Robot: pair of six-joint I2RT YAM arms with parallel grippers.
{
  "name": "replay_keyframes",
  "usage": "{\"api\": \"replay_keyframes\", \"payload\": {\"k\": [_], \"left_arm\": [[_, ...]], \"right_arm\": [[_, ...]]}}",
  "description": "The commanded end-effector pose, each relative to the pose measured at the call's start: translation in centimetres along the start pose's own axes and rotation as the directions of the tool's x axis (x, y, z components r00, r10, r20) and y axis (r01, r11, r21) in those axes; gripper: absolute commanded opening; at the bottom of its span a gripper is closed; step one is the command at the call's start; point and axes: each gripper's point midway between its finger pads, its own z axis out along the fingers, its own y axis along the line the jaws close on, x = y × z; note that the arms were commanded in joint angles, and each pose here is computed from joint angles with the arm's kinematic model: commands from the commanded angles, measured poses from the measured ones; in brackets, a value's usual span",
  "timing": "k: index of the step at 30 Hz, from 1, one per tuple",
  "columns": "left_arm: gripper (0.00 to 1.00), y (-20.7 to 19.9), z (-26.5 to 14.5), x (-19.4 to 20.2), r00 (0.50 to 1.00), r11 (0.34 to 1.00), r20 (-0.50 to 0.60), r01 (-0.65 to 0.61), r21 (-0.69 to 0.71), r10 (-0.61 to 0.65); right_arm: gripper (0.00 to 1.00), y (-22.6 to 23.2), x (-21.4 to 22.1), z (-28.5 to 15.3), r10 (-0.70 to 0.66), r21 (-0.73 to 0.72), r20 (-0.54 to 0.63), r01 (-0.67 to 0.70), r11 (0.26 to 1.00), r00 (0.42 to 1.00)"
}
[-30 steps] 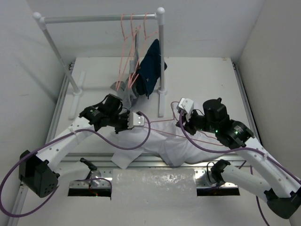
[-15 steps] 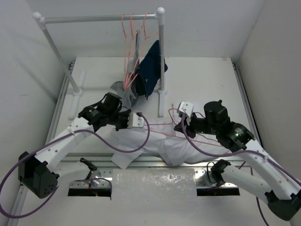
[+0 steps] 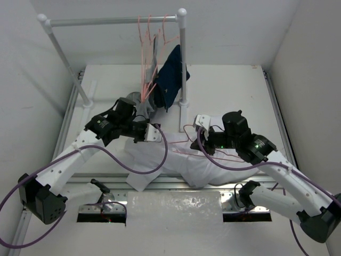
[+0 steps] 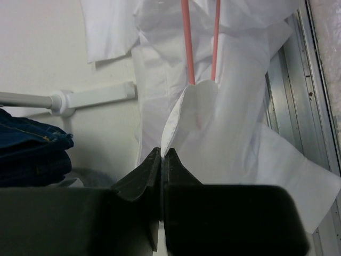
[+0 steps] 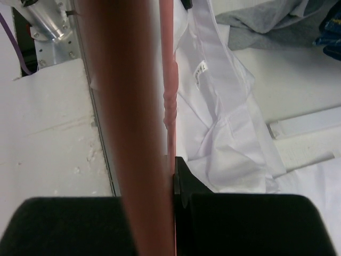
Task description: Place the shirt on the hanger
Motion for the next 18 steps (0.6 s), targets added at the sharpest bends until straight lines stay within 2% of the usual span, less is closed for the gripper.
{"api": "replay_keyframes", "payload": {"k": [1,8,14,18], "left_arm": [[0.0,1.3,-0.8,-3.3,0.995,0.999,0.096,-0.021,-0.029,0.024],[0.0,0.8,-1.8,-3.8,0.996,0.999,0.083,-0.042,-0.021,0.044],[0.0,-0.1,-1.8,-6.2,0.981,0.998,0.19,-0.051,0.039,0.043],[0.0,-1.6,-1.8,-7.0,0.973,0.994,0.23,-0.051,0.098,0.027]], "right_arm": [[0.0,-0.2,-2.4,0.8,-0.062,-0.03,0.098,0.065,0.997,0.993],[0.0,0.2,-3.8,1.4,-0.103,-0.087,0.131,0.115,0.99,0.986],[0.0,-0.1,-4.0,3.5,-0.04,-0.137,0.159,0.062,0.989,0.986],[0.0,-1.0,-3.6,4.7,-0.016,-0.102,0.188,0.036,0.994,0.982]]}}
